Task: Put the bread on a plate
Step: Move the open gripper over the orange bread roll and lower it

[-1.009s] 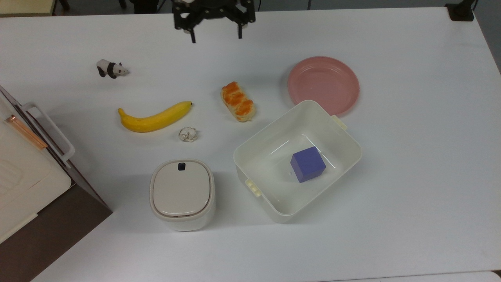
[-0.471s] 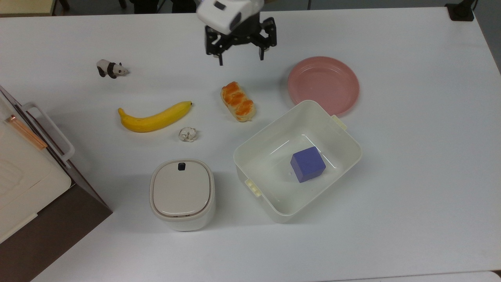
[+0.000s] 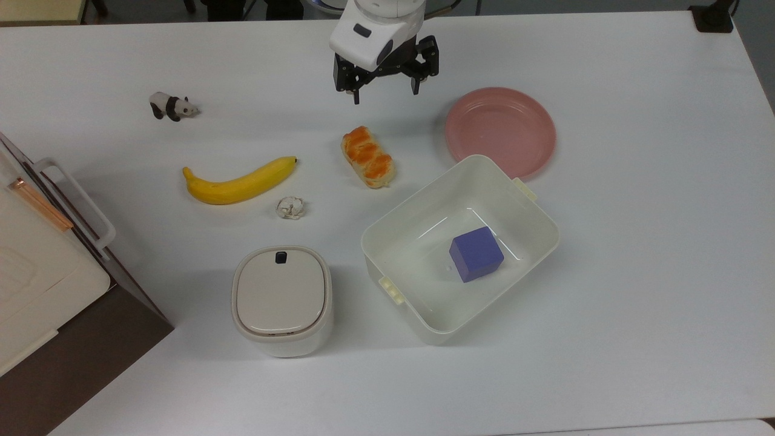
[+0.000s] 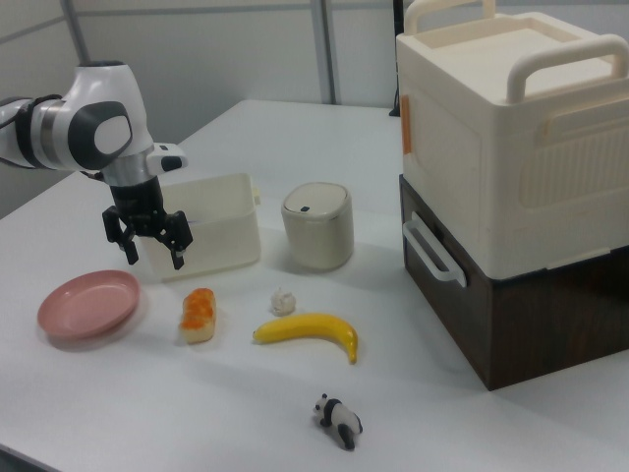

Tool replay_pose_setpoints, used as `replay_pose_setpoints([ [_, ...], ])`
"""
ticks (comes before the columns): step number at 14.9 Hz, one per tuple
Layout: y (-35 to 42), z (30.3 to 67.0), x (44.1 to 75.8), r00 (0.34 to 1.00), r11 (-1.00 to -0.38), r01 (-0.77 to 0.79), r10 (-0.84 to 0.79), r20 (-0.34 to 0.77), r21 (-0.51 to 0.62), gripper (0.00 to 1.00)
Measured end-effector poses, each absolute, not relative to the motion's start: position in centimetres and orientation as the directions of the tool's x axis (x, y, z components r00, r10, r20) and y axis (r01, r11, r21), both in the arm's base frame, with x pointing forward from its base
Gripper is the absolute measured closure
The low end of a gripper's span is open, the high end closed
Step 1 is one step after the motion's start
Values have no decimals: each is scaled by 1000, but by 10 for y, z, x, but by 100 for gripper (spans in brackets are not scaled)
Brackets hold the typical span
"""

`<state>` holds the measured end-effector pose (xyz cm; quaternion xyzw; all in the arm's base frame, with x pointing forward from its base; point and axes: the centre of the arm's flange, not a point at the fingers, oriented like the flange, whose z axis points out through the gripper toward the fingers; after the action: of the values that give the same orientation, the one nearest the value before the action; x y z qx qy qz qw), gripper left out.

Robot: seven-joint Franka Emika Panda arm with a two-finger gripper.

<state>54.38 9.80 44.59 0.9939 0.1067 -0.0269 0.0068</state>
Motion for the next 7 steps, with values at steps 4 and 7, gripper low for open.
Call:
replay_pose_setpoints([
  [4, 98, 428, 547, 973, -977, 213, 212, -86, -3, 2],
  [7, 100, 401, 552, 964, -972, 236, 233, -126, 7, 1],
])
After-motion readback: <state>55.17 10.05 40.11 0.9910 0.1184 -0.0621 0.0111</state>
